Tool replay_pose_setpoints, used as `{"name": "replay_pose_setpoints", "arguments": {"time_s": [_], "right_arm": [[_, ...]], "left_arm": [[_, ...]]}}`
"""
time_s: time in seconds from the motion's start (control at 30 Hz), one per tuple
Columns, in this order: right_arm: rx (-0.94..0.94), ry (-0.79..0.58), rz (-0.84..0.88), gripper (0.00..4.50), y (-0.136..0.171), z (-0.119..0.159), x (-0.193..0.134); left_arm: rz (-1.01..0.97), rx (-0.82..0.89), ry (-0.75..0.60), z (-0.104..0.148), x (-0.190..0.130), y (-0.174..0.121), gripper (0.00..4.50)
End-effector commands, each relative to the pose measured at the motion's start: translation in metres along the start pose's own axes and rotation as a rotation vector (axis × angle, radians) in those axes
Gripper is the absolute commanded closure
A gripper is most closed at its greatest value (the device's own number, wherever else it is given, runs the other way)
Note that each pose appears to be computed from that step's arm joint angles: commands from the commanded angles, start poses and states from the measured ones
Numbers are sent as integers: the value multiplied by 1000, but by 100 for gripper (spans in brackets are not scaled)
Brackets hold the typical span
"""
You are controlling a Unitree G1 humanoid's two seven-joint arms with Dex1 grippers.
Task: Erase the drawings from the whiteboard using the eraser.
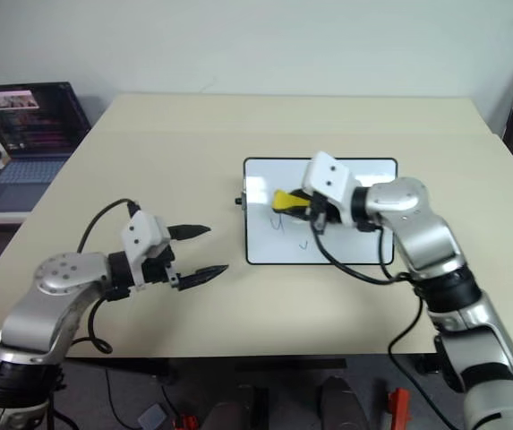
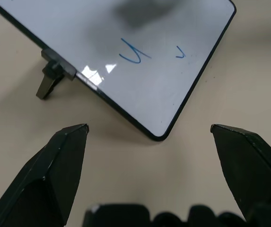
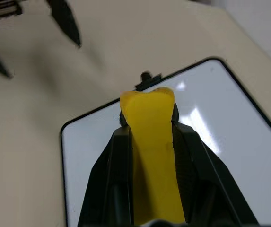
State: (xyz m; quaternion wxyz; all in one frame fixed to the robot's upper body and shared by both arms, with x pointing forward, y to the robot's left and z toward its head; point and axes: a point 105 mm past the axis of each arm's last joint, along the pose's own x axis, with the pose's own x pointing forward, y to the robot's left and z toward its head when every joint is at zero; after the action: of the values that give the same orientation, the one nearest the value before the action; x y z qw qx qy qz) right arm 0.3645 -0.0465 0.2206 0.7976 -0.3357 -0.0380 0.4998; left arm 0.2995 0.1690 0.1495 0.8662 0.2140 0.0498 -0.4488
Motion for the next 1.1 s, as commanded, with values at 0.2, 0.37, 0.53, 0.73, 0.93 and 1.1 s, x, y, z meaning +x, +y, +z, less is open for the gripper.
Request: {"name": "replay_pose_setpoints", "arguments": {"time_s": [0.2,0.37,0.53,0.73,0.93,1.1], "right_arm": [[-146,64,-63,368,-25,-10,33],[-149,100,-36,369,-21,-29,43],[-125,113,-2,369,-9,-41,49],[-105,187,65,369,19,-72,52],[-47,191,150,370,54,-81,54],[-15,198,165,370,67,-86,54]], "left_arm": [[15,34,-1,1,-4,-1,0],[32,23,3,-2,-8,-3,0],[40,20,8,-4,-9,-3,0],[44,23,10,-3,-9,-3,0],[45,28,10,-2,-9,-2,0],[46,35,5,1,-9,0,0]]}}
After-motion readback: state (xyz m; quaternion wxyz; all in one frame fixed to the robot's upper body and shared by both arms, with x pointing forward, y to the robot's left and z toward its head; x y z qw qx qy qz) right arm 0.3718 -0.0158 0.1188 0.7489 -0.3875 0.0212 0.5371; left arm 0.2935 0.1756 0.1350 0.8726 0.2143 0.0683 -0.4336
